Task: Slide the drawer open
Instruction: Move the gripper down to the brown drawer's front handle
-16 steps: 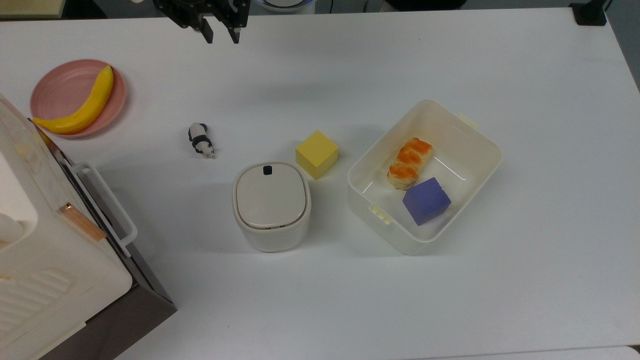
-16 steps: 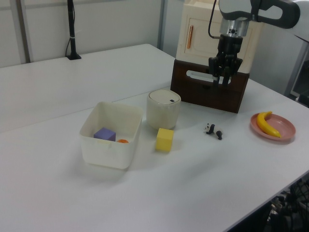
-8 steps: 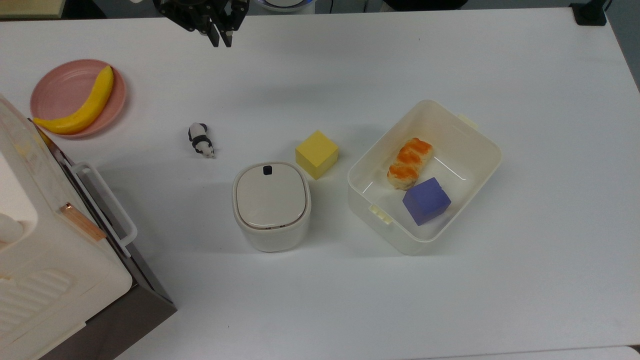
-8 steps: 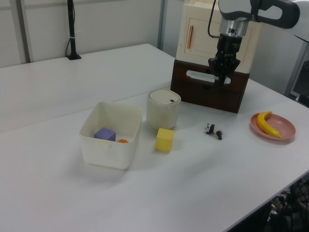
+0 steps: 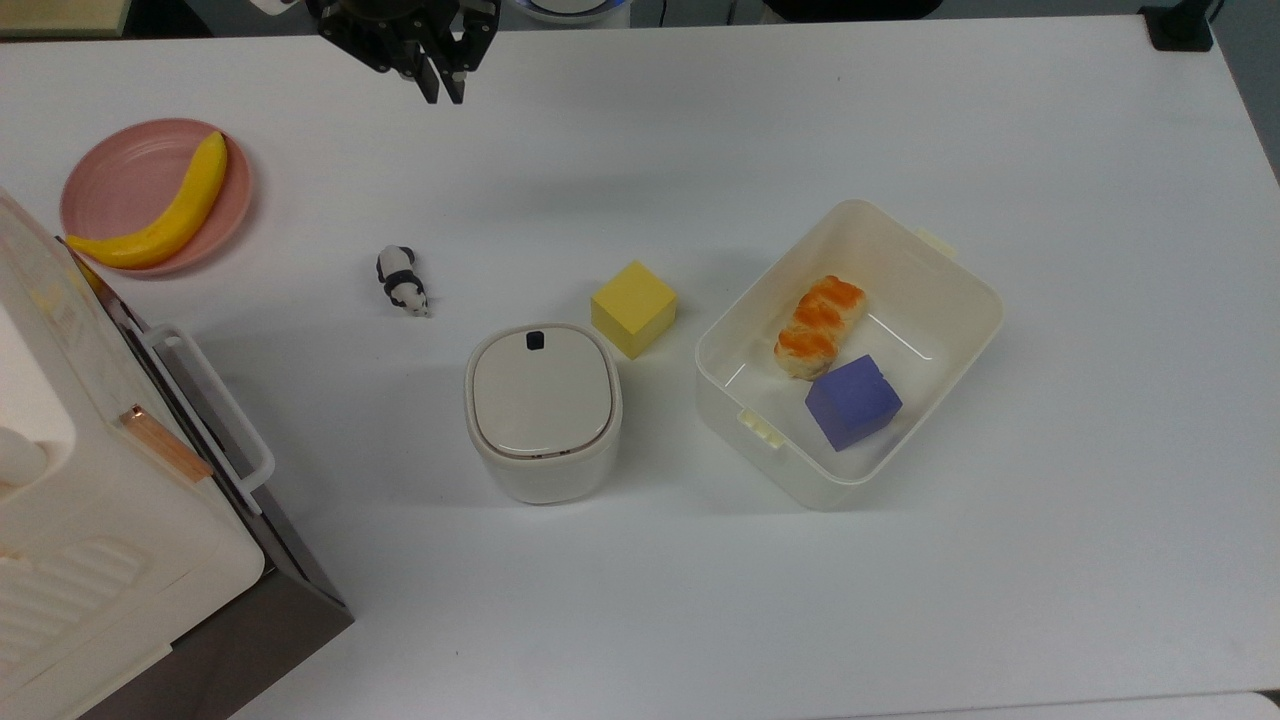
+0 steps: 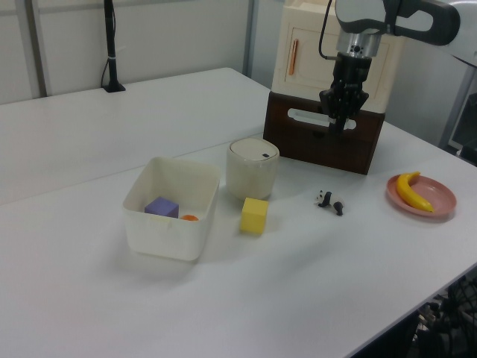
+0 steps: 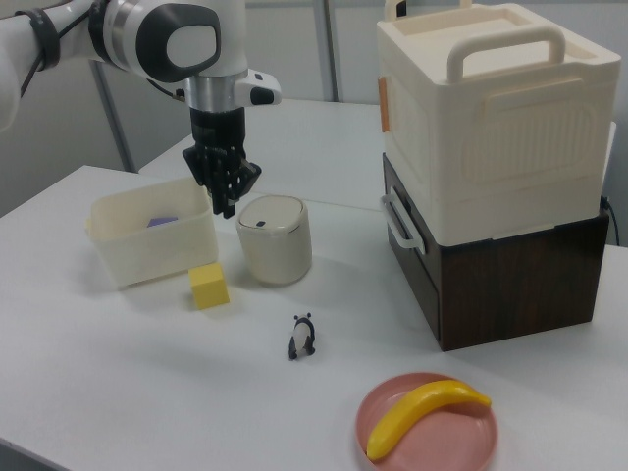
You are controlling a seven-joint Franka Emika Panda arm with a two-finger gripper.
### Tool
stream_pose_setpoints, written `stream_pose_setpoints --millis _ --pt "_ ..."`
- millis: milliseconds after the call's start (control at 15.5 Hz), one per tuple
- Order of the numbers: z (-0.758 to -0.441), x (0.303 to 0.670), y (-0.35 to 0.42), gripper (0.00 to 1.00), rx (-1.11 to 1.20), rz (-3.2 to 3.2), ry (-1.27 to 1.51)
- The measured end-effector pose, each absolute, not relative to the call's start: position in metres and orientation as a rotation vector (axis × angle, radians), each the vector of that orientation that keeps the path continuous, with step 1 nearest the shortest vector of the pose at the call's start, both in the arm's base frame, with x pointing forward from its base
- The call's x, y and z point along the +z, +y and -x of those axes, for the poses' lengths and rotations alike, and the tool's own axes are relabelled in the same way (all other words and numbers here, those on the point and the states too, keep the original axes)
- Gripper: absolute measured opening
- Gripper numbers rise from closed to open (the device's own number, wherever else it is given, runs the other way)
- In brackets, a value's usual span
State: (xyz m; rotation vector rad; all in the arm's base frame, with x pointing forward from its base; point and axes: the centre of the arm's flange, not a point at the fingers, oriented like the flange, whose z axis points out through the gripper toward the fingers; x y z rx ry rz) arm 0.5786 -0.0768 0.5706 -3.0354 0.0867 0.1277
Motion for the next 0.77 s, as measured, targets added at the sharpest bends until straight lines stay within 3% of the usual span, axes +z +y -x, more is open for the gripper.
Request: stream_pose_setpoints --millis 643,772 --pt "-0.597 0.553 -0.074 0.21 0.072 3.049 0.084" --pt "-0.607 0.556 -0.077 0.21 -0.035 3.061 0.066"
